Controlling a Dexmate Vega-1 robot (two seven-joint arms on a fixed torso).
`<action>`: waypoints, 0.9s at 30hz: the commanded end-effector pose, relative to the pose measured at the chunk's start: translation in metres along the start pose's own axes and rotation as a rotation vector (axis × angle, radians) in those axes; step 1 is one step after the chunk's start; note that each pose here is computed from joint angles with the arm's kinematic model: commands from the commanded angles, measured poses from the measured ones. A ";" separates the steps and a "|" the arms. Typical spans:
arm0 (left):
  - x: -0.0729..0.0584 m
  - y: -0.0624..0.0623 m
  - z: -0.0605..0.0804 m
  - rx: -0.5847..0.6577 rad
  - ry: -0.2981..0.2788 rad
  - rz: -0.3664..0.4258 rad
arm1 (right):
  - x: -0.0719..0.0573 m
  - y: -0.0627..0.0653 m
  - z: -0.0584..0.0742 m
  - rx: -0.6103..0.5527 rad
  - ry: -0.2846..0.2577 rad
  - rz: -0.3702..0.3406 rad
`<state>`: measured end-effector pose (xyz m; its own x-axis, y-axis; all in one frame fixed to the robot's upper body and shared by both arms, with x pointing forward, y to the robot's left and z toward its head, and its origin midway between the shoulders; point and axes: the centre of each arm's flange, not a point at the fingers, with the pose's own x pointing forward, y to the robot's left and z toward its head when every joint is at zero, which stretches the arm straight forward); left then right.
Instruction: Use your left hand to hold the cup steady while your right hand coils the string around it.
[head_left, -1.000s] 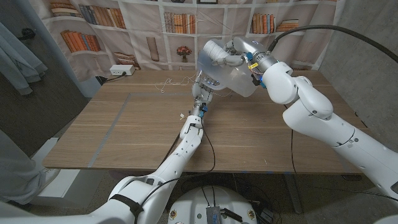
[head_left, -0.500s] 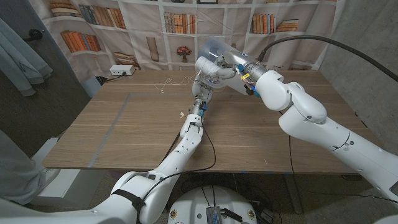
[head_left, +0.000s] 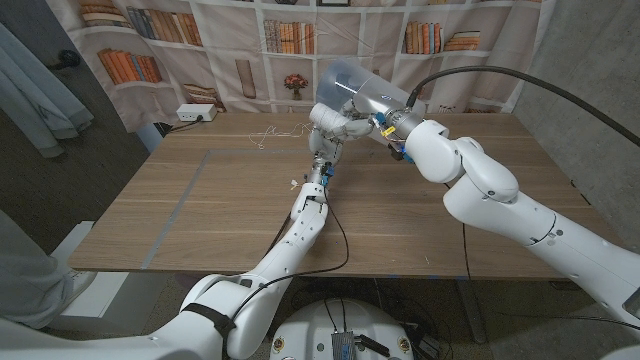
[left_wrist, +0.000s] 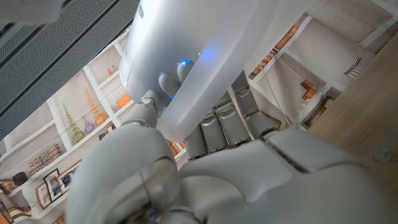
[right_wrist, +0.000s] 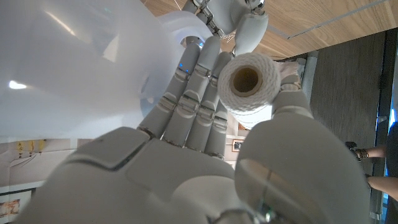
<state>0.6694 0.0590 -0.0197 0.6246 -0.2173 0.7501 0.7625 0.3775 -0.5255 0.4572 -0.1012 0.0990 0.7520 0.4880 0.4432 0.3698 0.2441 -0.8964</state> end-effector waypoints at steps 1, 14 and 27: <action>0.004 -0.005 -0.003 -0.078 0.000 0.006 | -0.003 0.015 -0.003 0.016 0.032 0.040; 0.006 -0.008 -0.009 -0.197 0.000 -0.003 | -0.004 0.026 -0.012 0.037 0.074 0.077; 0.009 -0.014 -0.019 -0.270 0.035 -0.029 | -0.005 0.039 -0.024 0.057 0.114 0.112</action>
<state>0.6684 0.0431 -0.0149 0.6199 -0.2303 0.7501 0.7847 0.1864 -0.5912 0.4720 -0.1074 0.0724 0.8190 0.4413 0.3666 0.2846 0.2423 -0.9275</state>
